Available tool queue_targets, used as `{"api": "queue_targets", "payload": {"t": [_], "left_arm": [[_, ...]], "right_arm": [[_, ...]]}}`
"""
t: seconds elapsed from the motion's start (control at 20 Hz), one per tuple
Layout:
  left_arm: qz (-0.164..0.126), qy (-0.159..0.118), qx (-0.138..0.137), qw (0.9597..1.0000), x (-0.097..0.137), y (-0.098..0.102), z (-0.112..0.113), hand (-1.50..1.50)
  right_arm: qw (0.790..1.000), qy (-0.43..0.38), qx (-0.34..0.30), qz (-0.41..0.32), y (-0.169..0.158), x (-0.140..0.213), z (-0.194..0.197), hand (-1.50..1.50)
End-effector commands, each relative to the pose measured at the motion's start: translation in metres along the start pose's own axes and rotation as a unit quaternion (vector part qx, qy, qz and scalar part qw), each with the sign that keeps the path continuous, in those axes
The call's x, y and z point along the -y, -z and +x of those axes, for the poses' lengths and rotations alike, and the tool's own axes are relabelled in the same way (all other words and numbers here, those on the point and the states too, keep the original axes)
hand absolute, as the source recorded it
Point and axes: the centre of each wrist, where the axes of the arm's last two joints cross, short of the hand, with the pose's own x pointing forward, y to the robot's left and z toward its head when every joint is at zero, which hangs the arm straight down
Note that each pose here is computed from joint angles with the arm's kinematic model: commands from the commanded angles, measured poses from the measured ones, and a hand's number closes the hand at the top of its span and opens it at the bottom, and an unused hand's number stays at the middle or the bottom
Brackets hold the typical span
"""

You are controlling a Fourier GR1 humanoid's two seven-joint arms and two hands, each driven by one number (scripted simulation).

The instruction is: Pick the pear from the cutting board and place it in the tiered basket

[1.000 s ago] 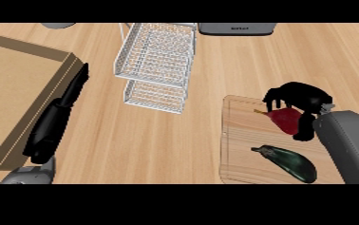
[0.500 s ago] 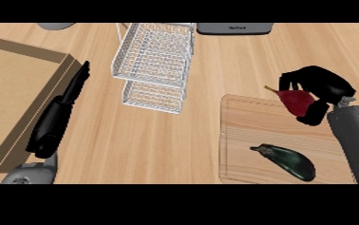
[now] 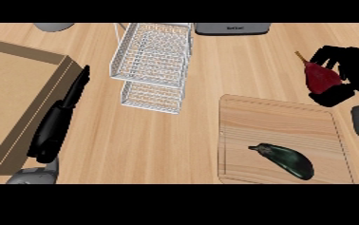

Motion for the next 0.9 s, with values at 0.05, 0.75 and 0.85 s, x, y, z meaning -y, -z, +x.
{"api": "queue_targets", "payload": {"t": [0.05,0.75,0.85], "left_arm": [[0.002,-0.001,-0.002,1.0000,0.003,0.008,0.001,0.00],[-0.014,-0.002,0.010,0.9999,-0.019,0.000,-0.004,0.00],[-0.005,0.000,0.013,0.9999,0.008,0.009,0.013,0.00]], "right_arm": [[0.990,0.127,0.030,-0.044,-0.007,0.053,0.019,1.50],[0.970,0.146,0.156,-0.115,-0.056,0.150,0.164,1.50],[0.972,0.144,0.157,-0.098,-0.049,0.152,0.180,1.50]]}}
